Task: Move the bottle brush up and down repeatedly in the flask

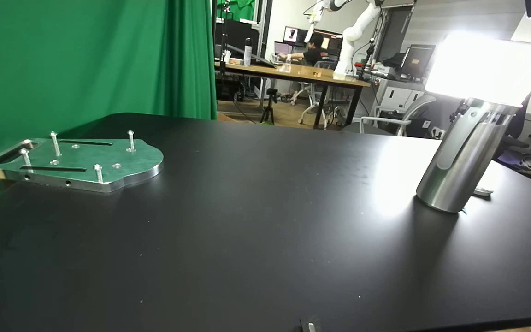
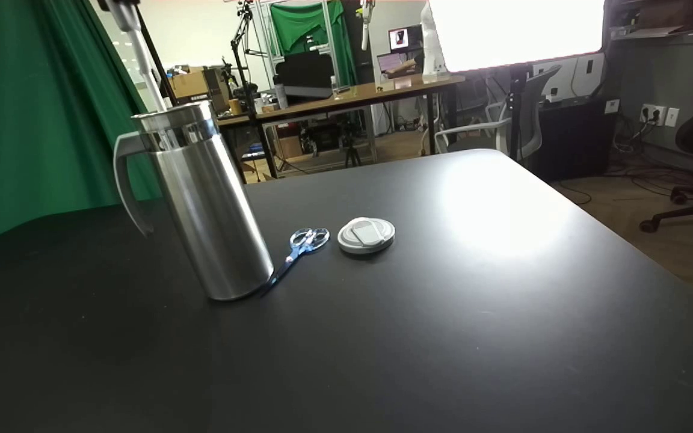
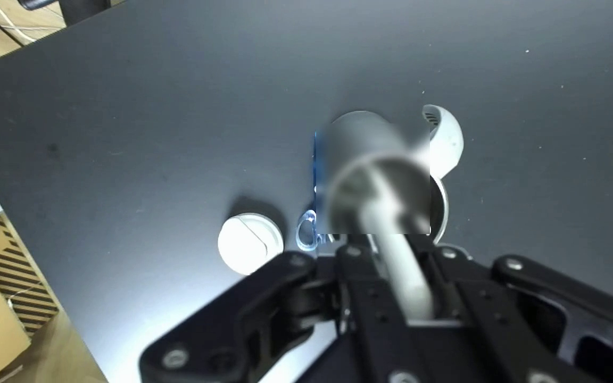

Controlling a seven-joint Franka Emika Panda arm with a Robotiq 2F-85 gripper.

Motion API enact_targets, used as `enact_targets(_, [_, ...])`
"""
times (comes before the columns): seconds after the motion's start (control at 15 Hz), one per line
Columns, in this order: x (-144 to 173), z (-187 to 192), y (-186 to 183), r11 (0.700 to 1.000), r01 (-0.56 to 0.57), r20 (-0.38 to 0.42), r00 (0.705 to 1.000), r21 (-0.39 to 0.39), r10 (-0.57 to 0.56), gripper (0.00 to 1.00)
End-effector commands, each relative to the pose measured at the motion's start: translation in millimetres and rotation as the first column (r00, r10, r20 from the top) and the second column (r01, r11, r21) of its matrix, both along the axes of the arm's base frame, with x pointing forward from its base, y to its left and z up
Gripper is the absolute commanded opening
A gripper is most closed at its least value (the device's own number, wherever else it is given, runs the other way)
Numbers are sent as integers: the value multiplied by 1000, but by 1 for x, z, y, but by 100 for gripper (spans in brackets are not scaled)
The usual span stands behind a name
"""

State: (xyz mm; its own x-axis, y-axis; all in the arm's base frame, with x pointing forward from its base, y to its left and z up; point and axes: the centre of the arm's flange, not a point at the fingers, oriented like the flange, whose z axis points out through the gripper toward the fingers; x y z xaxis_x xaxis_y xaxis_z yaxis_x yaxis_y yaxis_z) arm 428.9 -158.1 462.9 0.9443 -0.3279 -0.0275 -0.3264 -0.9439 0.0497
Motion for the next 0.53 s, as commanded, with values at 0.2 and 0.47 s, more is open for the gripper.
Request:
enact_targets(0.2, [-7,18,11,1000,-19,-43,999,-13,19,73])
enact_targets(0.47, [-5,4,7,1000,-16,-27,1000,-2,16,76])
